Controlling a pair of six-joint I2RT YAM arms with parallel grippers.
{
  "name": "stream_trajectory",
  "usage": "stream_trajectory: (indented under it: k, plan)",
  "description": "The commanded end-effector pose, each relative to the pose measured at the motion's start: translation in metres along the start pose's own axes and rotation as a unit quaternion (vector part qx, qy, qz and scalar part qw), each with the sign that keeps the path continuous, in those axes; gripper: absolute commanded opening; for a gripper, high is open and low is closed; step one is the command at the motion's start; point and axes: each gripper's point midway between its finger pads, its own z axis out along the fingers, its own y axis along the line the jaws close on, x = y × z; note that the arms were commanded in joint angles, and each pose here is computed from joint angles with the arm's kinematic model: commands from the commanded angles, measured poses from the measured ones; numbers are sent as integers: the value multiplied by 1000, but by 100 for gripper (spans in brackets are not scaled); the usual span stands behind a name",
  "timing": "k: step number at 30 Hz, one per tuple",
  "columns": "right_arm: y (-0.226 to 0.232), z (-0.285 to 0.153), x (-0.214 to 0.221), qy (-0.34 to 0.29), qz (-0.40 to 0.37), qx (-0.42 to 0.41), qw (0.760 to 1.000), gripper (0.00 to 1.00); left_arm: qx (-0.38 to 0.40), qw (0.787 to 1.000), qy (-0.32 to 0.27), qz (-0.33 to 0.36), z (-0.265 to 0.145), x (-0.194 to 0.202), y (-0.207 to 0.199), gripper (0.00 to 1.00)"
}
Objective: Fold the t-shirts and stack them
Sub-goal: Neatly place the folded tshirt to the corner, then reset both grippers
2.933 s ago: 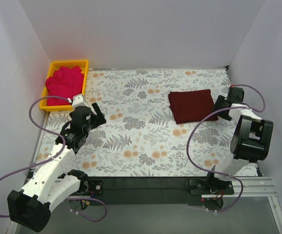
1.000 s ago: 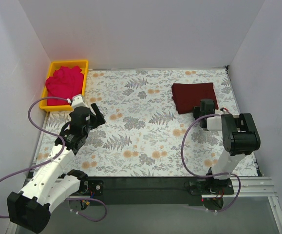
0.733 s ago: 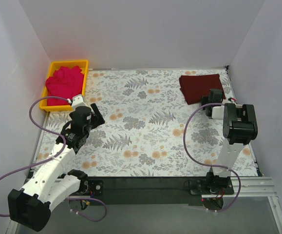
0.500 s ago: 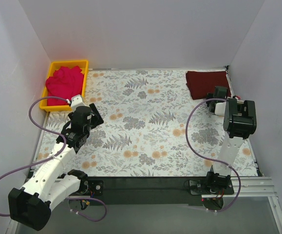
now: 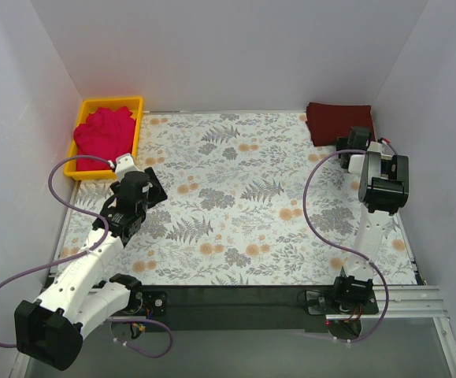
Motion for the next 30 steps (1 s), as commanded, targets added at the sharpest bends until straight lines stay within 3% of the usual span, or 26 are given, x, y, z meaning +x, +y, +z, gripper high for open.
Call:
stream_trajectory:
  k: [1, 6, 10, 13, 14, 16, 24, 25, 27, 28, 30]
  plan:
    - [12, 6, -17, -21, -27, -17, 999, 1, -13, 1000, -13, -1, 1, -4, 5, 69]
    - [4, 8, -23, -14, -35, -14, 999, 4, -11, 1000, -13, -1, 1, -4, 5, 69]
    - [4, 7, -19, -2, -42, -17, 999, 20, -10, 1000, -13, -1, 1, -4, 4, 69]
    - [8, -1, -18, 6, -53, -23, 998, 44, -9, 1000, -15, -2, 0, -6, 4, 69]
    - [16, -7, -18, 11, -58, -33, 998, 56, -8, 1000, -17, -3, -1, -6, 4, 69]
    - [13, -16, -14, 25, -67, -34, 997, 68, -4, 1000, -21, -5, -3, -8, 3, 69]
    - [26, -102, 4, 72, -111, -73, 989, 79, 16, 998, -49, -21, -16, -21, 2, 74]
    - [7, -119, 21, 117, -125, -72, 983, 79, 18, 998, -53, -24, -18, -22, 2, 75]
    - [23, -155, 25, 136, -155, -113, 972, 79, 23, 997, -62, -29, -22, -26, 2, 77]
    - [-4, -173, 37, 162, -172, -101, 966, 80, 23, 997, -64, -29, -22, -26, 3, 79]
    - [3, -212, 36, 168, -187, -136, 958, 80, 26, 997, -71, -34, -26, -29, 4, 81]
